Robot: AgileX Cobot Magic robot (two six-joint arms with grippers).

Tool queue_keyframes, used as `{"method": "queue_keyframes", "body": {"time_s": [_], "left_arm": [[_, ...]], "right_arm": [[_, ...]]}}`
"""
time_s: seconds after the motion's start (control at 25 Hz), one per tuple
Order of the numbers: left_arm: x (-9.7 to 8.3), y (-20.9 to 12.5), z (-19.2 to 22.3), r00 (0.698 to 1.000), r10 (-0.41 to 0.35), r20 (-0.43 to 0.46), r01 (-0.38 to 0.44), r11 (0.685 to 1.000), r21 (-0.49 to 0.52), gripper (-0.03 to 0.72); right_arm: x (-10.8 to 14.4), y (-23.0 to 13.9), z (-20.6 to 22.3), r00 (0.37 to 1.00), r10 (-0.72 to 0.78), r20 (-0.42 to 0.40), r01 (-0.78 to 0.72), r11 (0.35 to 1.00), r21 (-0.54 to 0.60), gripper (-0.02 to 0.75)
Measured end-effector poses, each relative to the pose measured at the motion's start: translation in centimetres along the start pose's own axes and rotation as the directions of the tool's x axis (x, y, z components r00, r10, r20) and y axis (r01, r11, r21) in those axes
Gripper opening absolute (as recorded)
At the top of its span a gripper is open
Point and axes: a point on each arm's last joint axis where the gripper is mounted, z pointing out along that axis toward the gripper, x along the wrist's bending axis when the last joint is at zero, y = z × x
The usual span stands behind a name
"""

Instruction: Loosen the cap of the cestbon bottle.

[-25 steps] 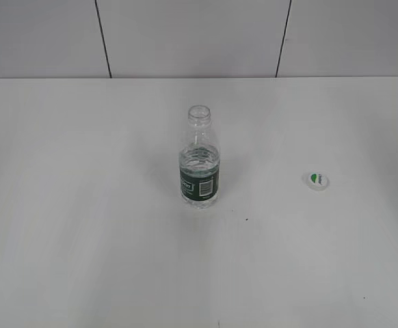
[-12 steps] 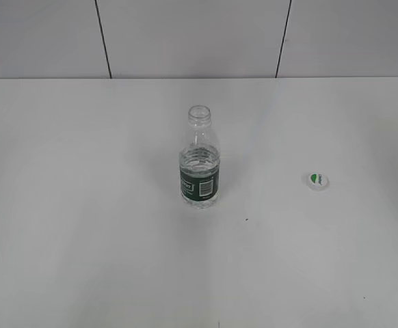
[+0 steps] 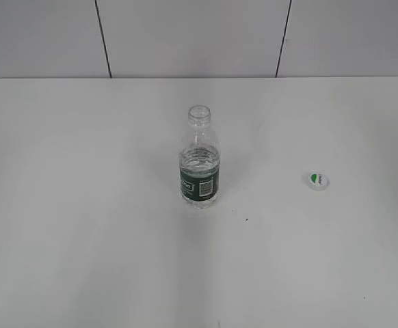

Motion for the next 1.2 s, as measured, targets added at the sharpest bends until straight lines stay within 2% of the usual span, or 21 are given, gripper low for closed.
{"method": "queue_keyframes", "body": {"time_s": [0.16, 0.44, 0.64, 0.84, 1.08, 1.2], "left_arm": [[-0.1, 0.0, 0.0, 1.000, -0.004, 0.010, 0.004, 1.000, 0.002, 0.254], [-0.2, 0.0, 0.0, 1.000, -0.008, 0.019, 0.008, 1.000, 0.003, 0.254], [-0.2, 0.0, 0.0, 1.000, -0.008, 0.019, 0.008, 1.000, 0.003, 0.257], [-0.2, 0.0, 0.0, 1.000, -0.008, 0.019, 0.008, 1.000, 0.003, 0.328], [-0.2, 0.0, 0.0, 1.000, -0.008, 0.019, 0.008, 1.000, 0.003, 0.361], [-0.2, 0.0, 0.0, 1.000, -0.008, 0.019, 0.008, 1.000, 0.003, 0.363]], "right_arm": [[0.2, -2.1, -3.7, 1.000, 0.000, 0.014, 0.002, 0.994, -0.110, 0.589], [0.7, -8.3, -9.6, 0.997, -0.010, 0.072, 0.032, 0.950, -0.310, 0.589], [1.1, -13.0, -11.1, 0.996, 0.002, 0.093, 0.034, 0.923, -0.384, 0.589], [1.6, -17.0, -11.7, 0.995, 0.035, 0.090, 0.010, 0.892, -0.452, 0.589], [2.0, -20.5, -11.3, 0.995, 0.050, 0.089, 0.001, 0.869, -0.495, 0.589], [2.2, -21.4, -10.3, 0.995, 0.067, 0.077, -0.022, 0.877, -0.480, 0.589]]}}
